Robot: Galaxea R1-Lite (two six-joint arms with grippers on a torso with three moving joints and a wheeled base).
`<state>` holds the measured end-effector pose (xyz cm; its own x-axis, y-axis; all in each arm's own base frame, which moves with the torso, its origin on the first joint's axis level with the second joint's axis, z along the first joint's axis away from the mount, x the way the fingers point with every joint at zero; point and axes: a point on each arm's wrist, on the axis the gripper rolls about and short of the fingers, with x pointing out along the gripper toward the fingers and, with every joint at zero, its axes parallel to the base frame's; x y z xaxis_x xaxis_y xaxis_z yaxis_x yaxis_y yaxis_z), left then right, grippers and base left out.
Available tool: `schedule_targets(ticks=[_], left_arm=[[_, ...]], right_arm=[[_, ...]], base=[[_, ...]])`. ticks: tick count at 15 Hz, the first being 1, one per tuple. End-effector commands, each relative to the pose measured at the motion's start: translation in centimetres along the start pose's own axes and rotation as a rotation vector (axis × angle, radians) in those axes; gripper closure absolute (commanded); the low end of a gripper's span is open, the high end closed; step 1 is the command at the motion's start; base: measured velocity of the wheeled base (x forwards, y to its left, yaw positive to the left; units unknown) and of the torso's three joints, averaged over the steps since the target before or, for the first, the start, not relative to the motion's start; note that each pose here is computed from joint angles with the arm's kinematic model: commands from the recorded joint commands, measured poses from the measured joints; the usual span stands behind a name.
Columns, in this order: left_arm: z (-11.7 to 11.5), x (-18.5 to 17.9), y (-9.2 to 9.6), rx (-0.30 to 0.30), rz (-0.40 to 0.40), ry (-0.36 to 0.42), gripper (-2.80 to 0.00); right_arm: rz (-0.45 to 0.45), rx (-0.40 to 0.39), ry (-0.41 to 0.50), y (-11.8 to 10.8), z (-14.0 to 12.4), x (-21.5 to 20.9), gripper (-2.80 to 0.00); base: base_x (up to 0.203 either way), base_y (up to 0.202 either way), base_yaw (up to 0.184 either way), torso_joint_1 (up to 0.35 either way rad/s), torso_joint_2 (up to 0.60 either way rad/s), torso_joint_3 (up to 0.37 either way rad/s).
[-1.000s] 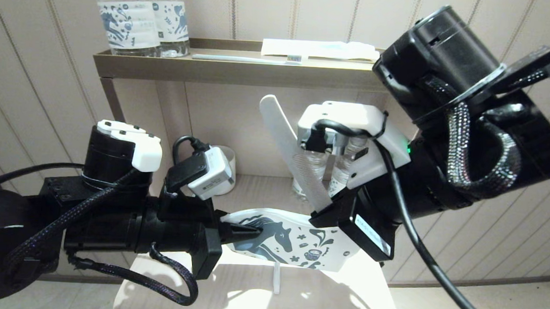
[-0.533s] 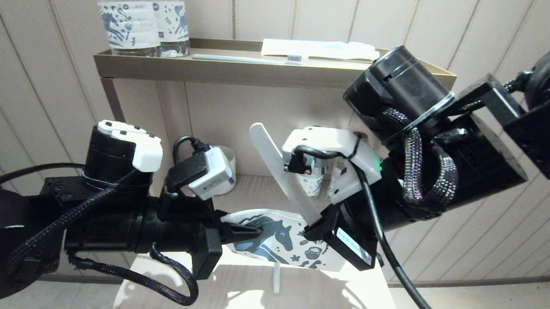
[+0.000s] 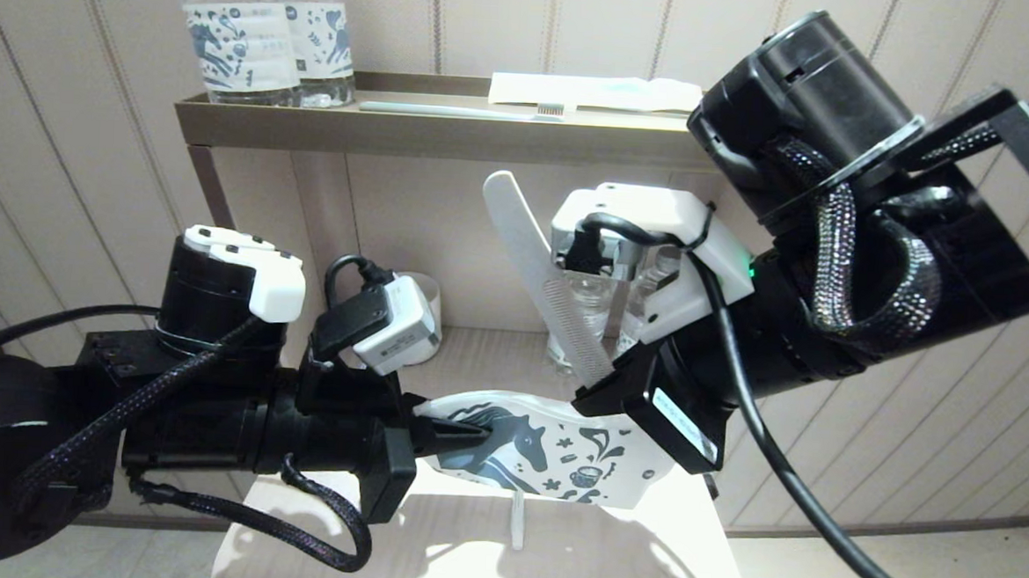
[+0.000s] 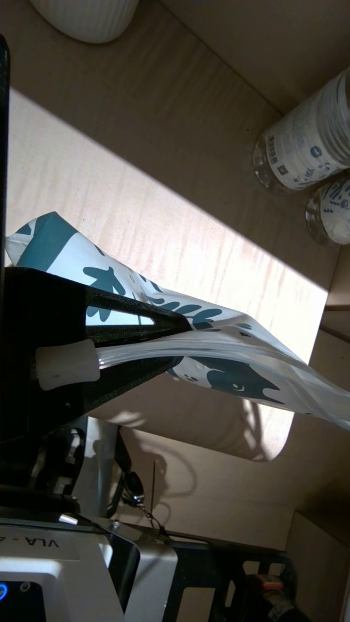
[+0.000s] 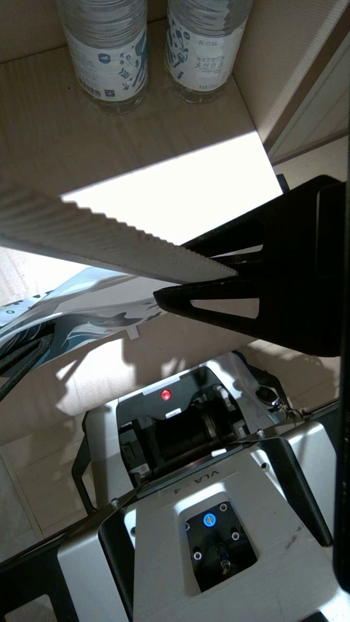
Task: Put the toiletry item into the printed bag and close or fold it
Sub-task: Place the comb into the storage bag
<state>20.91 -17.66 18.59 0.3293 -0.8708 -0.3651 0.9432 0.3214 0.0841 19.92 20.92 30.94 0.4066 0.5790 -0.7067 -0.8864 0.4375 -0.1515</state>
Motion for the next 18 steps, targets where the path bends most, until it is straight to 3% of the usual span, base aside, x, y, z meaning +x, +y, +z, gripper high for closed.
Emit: schedule_targets(ticks=[1,8,12,18], left_arm=[[0.0,0.1,0.0,0.001,-0.003,-0.001,0.00],[0.0,0.0,0.0,0.003,-0.002,-0.003,0.00],[0.0,0.0,0.0,0.003,-0.002,-0.002,0.00],[-0.1,0.1,0.0,0.002,-0.003,0.001,0.00]], right_arm=[[0.009,0.001,0.020,0.0,-0.3,0.4,0.00],[0.041,0.010,0.077,-0.1,-0.7,2.7,0.00],[0.023,0.004,0.023,-0.2,0.1,1.3,0.00],[0.003,0.020,0.014,-0.8,-0.2,0.5,0.00]], base=[[0.000,0.000,0.000,0.000,0.00,0.000],[0.000,0.000,0.000,0.000,0.00,0.000],[0.000,0.000,0.000,0.000,0.00,0.000],[0.000,0.000,0.000,0.000,0.00,0.000]])
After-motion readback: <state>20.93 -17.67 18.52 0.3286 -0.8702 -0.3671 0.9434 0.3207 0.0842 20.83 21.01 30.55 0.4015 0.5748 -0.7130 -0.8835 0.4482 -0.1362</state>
